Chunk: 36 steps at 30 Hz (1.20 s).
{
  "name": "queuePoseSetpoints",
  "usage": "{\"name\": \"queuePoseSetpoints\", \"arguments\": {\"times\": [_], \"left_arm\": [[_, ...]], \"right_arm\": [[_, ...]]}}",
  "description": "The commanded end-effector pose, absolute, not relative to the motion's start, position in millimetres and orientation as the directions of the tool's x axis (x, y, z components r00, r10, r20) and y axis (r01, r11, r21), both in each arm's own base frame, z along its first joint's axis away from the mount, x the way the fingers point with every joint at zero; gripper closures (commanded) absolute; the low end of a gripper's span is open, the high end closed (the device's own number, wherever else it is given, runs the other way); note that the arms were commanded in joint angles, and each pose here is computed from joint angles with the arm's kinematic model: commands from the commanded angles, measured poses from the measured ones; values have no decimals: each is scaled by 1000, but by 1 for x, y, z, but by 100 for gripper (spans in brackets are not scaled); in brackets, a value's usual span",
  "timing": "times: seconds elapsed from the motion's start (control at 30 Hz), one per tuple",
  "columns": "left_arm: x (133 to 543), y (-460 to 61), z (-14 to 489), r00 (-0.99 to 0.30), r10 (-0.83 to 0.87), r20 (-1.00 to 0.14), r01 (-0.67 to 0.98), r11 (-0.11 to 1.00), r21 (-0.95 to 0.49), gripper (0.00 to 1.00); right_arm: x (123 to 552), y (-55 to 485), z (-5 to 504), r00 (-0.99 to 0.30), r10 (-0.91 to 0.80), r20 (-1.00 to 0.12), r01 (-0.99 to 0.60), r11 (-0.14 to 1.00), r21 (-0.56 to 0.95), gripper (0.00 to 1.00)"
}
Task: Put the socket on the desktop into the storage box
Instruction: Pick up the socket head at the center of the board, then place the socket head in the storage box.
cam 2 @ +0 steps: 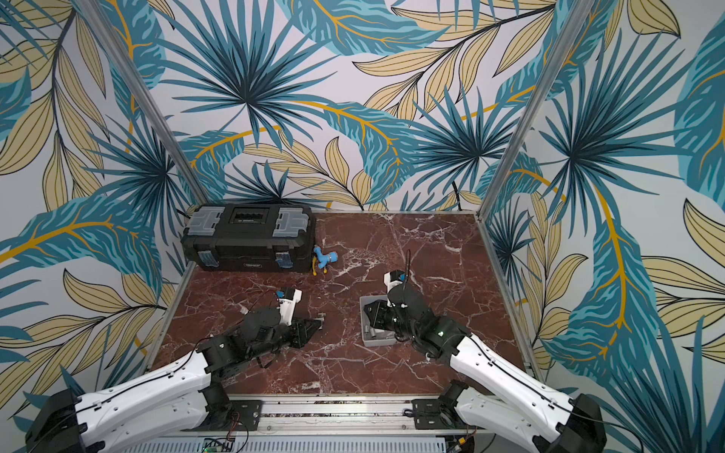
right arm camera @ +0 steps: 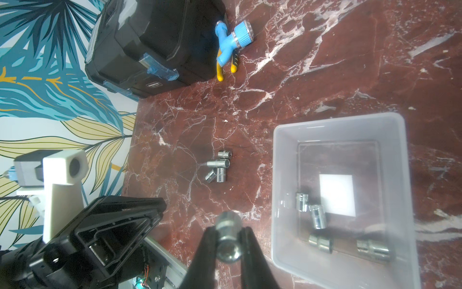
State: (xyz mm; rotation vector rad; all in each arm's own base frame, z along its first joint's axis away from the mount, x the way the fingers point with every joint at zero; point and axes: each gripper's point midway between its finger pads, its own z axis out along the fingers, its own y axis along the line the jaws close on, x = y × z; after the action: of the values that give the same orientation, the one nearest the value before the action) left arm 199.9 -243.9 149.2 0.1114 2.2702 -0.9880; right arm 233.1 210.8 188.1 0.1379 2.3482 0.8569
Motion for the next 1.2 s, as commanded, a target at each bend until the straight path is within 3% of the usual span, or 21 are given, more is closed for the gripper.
{"name": "queuePoseSetpoints", "arguments": {"times": [0.0,1.17], "left_arm": [[203,-250,168,-763,-169,-624,355,698,-622,77],[207,-232,133,-784,-153,-601,266,792,-549,75]], "right_arm": [[236,205,180,-814,304,-494,-64,799,598,100],[260,181,131,-868,262,-421,74,908,414,100]]}}
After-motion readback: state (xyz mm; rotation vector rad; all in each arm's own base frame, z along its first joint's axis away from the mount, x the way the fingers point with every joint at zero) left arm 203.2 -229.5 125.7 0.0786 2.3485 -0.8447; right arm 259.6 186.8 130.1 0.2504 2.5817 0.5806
